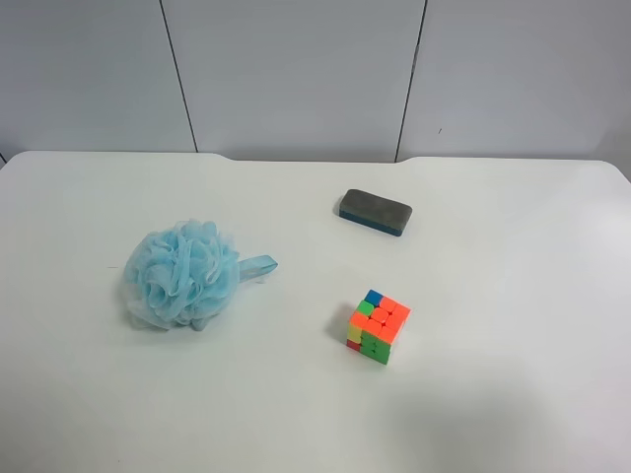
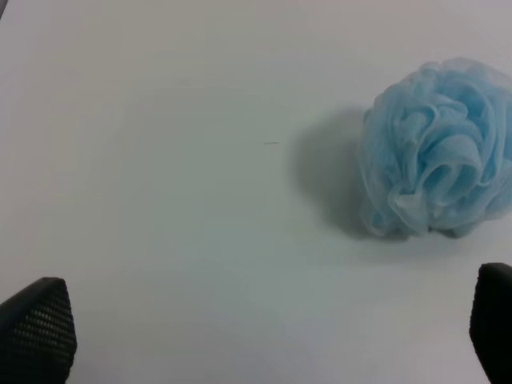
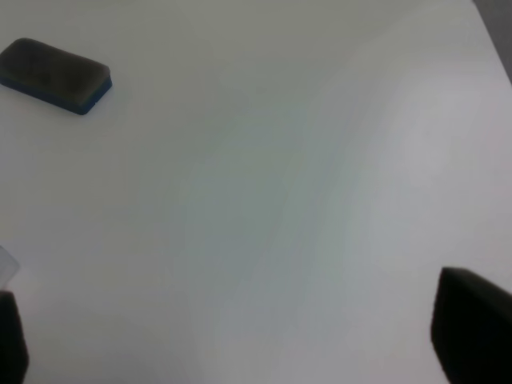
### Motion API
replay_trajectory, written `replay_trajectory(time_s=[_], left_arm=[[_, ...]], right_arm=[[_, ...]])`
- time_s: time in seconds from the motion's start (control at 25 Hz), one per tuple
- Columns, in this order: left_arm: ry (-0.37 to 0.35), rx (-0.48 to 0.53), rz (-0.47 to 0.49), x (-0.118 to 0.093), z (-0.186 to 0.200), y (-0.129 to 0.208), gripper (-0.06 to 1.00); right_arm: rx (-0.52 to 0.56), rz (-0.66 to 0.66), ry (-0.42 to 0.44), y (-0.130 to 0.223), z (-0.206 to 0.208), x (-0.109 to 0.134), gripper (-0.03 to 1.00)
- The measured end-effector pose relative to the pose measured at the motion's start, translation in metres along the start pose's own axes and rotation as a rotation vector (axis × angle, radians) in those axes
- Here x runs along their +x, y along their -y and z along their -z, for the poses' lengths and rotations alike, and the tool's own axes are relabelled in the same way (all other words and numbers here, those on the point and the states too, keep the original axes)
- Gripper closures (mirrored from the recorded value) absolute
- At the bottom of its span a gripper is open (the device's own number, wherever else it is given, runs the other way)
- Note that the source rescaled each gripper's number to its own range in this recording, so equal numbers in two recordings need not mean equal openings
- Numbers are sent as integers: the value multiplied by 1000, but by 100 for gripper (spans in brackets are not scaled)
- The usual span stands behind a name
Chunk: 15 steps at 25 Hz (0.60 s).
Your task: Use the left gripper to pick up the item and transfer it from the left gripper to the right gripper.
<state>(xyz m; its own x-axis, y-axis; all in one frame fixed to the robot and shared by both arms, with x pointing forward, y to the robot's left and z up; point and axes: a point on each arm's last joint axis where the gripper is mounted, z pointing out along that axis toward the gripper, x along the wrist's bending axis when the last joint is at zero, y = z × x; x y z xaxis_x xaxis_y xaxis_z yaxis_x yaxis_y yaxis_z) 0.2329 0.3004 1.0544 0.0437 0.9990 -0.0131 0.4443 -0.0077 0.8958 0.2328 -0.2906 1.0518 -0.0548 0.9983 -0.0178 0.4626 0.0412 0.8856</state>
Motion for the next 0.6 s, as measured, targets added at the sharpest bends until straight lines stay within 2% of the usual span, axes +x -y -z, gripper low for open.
replay_trajectory(time_s=[0.6], left_arm=[[0, 0, 0, 0, 0, 0, -6]], right_arm=[[0, 0, 0, 0, 0, 0, -3]])
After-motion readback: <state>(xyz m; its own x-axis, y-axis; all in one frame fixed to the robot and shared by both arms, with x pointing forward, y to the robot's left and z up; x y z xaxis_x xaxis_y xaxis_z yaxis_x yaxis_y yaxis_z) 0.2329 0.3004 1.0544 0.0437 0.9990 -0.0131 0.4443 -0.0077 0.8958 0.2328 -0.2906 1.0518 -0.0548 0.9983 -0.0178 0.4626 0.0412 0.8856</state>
